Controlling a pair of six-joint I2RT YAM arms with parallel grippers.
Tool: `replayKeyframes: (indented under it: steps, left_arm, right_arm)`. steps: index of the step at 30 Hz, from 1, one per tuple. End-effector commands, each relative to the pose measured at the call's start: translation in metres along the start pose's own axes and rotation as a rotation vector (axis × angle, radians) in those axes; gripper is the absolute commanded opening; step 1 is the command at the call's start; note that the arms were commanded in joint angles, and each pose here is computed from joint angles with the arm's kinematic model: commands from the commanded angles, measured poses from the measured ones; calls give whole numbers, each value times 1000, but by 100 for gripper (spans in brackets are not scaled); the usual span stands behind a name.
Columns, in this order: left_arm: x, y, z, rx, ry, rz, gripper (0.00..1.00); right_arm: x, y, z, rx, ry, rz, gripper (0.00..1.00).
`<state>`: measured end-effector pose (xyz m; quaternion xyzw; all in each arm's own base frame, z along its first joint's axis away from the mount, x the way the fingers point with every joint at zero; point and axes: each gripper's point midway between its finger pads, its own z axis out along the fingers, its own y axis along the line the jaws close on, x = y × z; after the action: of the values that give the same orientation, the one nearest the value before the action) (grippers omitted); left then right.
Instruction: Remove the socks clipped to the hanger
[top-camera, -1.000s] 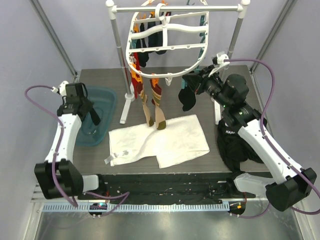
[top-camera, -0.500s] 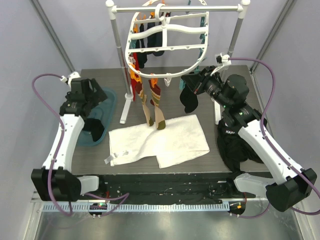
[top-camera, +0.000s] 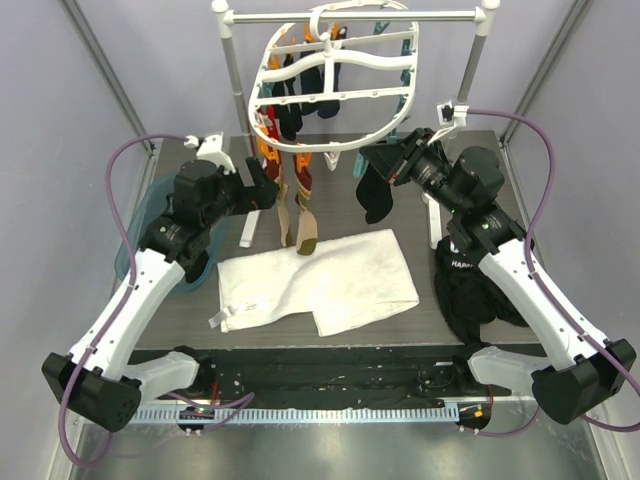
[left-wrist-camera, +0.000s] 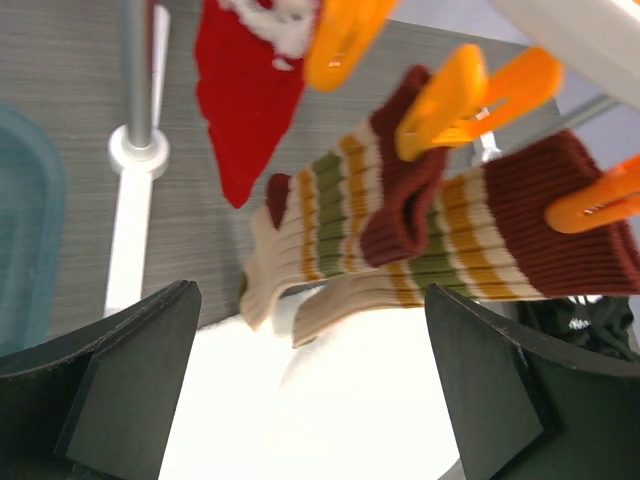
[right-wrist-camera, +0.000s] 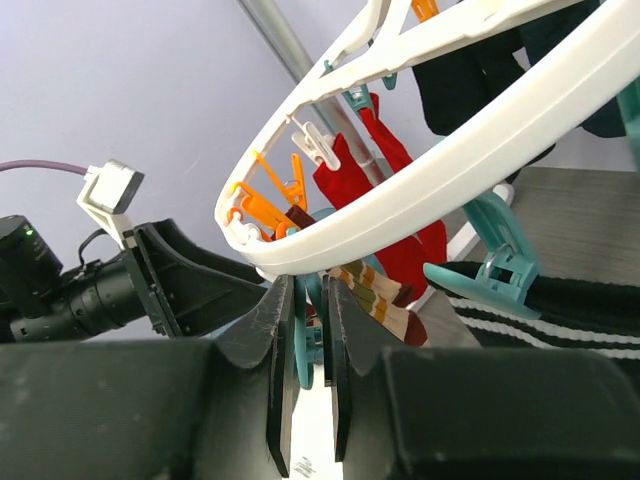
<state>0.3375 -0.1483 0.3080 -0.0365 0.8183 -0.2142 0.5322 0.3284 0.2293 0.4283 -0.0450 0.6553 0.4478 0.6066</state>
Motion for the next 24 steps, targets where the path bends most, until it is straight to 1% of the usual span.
replayKeyframes:
  steps: [1,4,5,8,9,10,14,15,16,17,18,19,20,22,23,24]
  left_arm:
    - [-30,-32,1,110,-83,39,99]
    - [-34,-33,8,108,-84,54,97]
    - [-31,-39,13,138,-66,63,97]
    - [-37,-51,19,183,-66,69,93]
    - [-37,-52,22,185,-62,69,89]
    - [-42,-55,22,192,-71,72,87]
    - [-43,-51,33,169,-77,74,78]
    - [-44,-49,35,152,-83,66,69]
    - [-45,-47,37,143,-88,64,63]
    - [-46,-46,38,136,-94,60,58]
    - [-47,-46,38,131,-96,60,47]
    - [-47,-45,38,129,-95,58,44]
    - [-49,-41,37,104,-106,58,40]
    - [-52,-38,34,85,-117,64,39]
    - [-53,-35,33,72,-119,68,40]
    - [-60,-36,30,65,-134,66,40]
  right_arm:
    - [-16,29,-9,-106,-50,27,19]
    - [-18,29,-8,-107,-53,26,19]
    - [-18,30,-8,-110,-53,30,19]
    - [-12,32,-7,-134,-48,53,19]
    - [-14,32,-8,-140,-56,54,19]
    - [-11,33,-8,-146,-49,59,19]
    - [-10,34,-10,-150,-42,58,19]
    - [-11,35,-11,-154,-46,58,19]
    - [-12,35,-12,-151,-50,56,20]
    - [-14,34,-14,-142,-60,47,22]
    - [-15,35,-17,-135,-59,41,26]
    - [-13,34,-18,-127,-52,31,31]
    - [-11,29,-20,-103,-37,8,38]
    - [-10,27,-27,-88,-30,-41,44]
    - [-3,19,-31,-58,4,-103,51]
    - [-1,16,-35,-41,20,-144,55]
